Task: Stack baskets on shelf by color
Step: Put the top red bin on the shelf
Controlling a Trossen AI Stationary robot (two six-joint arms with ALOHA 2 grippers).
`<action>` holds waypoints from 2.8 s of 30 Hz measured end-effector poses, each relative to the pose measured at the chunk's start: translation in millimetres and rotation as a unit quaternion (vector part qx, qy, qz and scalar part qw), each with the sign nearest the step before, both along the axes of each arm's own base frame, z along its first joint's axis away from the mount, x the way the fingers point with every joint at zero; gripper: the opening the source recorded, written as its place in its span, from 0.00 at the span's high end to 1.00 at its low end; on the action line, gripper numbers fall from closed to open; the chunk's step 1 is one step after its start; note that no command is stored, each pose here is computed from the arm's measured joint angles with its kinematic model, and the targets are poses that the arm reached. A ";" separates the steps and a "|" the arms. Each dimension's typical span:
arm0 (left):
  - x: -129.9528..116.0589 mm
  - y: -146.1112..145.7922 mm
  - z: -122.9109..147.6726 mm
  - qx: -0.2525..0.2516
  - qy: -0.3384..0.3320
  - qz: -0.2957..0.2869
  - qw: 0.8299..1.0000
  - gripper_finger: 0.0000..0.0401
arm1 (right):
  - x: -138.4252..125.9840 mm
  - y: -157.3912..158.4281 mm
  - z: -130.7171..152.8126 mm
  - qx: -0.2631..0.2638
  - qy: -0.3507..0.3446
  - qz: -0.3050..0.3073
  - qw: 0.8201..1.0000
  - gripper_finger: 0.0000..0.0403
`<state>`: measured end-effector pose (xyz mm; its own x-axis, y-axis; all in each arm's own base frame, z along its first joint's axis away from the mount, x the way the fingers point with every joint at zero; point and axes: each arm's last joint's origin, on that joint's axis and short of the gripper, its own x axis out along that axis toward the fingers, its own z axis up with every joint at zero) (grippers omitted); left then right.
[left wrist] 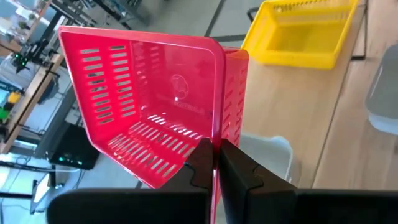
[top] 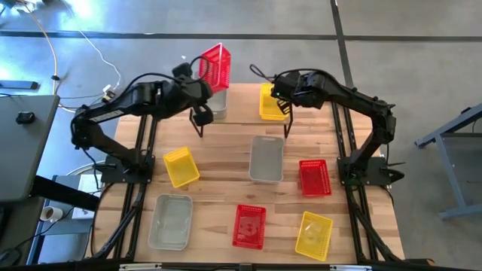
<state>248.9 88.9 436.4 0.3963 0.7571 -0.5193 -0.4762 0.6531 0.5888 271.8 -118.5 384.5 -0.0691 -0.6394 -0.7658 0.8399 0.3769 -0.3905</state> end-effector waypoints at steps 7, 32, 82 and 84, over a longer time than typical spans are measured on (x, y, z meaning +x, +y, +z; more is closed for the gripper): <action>29.7 1.3 5.7 0.000 -0.006 -0.012 1.000 1.00 | -10.7 -10.2 5.0 0.002 -0.016 -0.028 0.999 0.83; 110.8 14.9 -52.5 -0.045 0.095 -0.026 0.994 1.00 | -13.6 -16.0 4.6 0.015 -0.007 -0.021 1.000 0.83; 124.3 47.9 -95.6 -0.097 0.147 0.013 0.984 1.00 | -13.5 -15.9 4.7 0.016 -0.009 -0.021 1.000 0.83; 125.6 44.2 -95.6 -0.095 0.149 0.008 0.984 1.00 | -13.5 -15.9 4.7 0.016 -0.009 -0.021 1.000 0.83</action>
